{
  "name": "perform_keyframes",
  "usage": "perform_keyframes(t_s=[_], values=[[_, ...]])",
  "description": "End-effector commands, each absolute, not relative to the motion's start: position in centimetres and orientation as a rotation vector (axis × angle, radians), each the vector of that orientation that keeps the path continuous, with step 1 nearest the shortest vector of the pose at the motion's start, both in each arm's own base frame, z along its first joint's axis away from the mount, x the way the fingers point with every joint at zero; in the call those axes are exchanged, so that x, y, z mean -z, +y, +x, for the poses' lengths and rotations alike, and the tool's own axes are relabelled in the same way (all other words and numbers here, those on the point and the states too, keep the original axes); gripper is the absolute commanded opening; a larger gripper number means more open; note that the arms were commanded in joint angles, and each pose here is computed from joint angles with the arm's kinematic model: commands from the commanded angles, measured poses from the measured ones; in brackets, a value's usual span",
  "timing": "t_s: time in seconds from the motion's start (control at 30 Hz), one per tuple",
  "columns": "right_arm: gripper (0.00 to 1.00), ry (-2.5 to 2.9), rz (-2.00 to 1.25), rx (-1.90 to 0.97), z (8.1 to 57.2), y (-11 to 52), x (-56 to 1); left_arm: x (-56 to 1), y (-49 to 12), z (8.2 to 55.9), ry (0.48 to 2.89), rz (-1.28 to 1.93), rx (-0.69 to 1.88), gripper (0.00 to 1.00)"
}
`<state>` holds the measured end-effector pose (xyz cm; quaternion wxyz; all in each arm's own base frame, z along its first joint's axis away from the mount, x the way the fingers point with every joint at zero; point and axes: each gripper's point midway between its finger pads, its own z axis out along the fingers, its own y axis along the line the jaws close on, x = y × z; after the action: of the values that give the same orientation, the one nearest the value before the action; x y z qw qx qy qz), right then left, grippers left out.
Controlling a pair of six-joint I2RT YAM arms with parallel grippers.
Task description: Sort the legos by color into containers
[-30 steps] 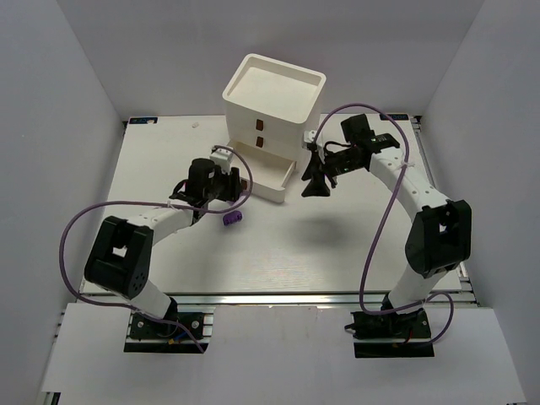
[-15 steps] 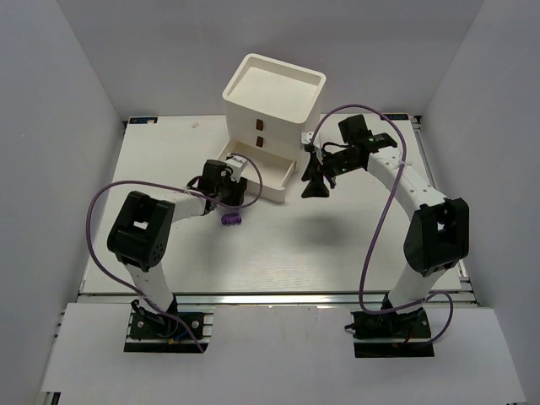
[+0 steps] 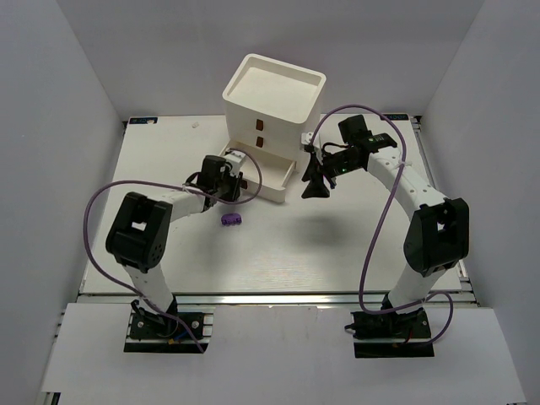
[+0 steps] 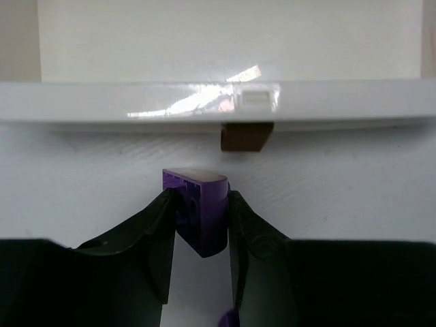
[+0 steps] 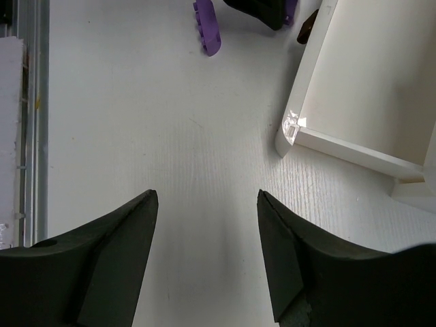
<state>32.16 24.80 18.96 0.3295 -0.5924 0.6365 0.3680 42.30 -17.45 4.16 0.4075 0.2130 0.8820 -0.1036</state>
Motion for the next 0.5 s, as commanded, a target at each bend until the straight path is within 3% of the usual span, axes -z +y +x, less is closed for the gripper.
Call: perform_keyframes(t_s=[0.0,0.23,0.47], values=[[0.66,1.646,-1.545,-0.947,32.7,24.8,-20.0,-9.2,-17.7,40.9,2.127,0.517,0.335,0.09],[0.66,1.648,-1.547,-0.964,32.4,24.9,-19.9,-19.1,-19.5,39.8,1.887,0.461,0.503,0.09],[0.66,1.645,-1.546,-0.984,32.0,25.2,-20.2,-20.3,-21.5,45.1,1.841,0.377,0.541,0.18]])
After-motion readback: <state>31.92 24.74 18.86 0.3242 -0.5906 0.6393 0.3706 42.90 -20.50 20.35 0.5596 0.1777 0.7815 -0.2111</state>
